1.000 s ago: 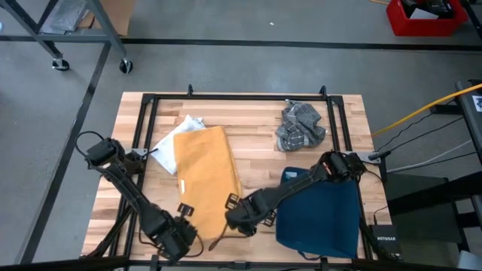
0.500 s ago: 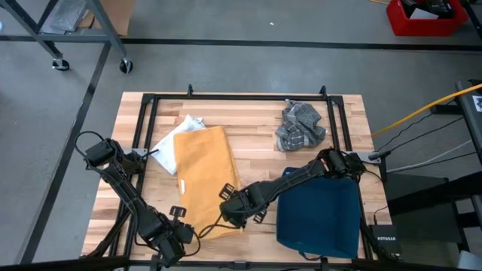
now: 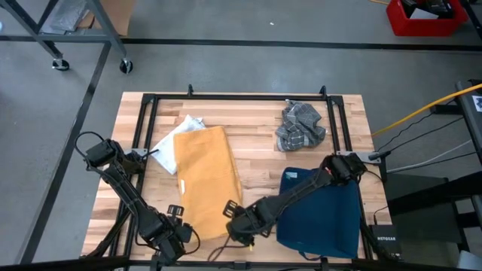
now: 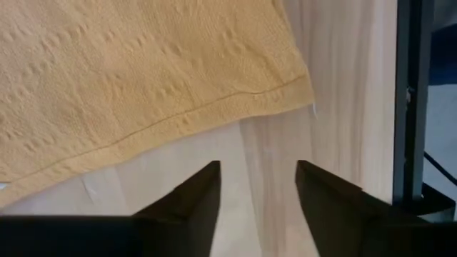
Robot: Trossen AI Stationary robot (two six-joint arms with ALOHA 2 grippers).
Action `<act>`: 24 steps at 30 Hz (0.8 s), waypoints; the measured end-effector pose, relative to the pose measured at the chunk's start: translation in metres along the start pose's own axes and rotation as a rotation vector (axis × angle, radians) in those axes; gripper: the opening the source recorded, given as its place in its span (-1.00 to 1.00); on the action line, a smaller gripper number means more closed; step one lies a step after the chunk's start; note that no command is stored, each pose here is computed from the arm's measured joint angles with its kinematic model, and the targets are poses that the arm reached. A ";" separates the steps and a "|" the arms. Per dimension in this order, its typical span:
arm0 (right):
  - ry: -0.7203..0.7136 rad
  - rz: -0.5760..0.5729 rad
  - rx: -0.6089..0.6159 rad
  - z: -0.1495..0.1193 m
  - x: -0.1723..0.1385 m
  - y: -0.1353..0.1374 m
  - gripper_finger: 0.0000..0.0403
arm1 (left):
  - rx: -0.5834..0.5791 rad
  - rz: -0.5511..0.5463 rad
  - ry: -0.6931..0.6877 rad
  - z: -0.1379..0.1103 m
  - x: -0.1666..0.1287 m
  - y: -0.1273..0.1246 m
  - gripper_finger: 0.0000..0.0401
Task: Fold towel
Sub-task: Fold the yellow towel
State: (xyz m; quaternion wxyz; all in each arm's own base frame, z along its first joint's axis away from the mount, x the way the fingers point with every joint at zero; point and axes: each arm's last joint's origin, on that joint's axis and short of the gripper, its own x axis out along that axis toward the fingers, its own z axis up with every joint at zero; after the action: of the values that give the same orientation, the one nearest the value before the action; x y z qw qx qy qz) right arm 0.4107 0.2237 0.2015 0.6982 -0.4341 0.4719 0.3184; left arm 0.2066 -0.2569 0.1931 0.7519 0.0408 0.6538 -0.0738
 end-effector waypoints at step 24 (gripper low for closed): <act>0.037 -0.034 -0.042 0.010 0.022 0.019 -0.26 | 0.310 0.183 -0.106 -0.004 0.029 -0.019 0.05</act>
State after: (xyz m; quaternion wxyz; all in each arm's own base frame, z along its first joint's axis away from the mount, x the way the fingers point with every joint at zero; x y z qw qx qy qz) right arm 0.4059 0.2415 0.1768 0.6854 -0.4624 0.4705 0.3083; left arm 0.2037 -0.2765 0.1643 0.7736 0.2115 0.5876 -0.1072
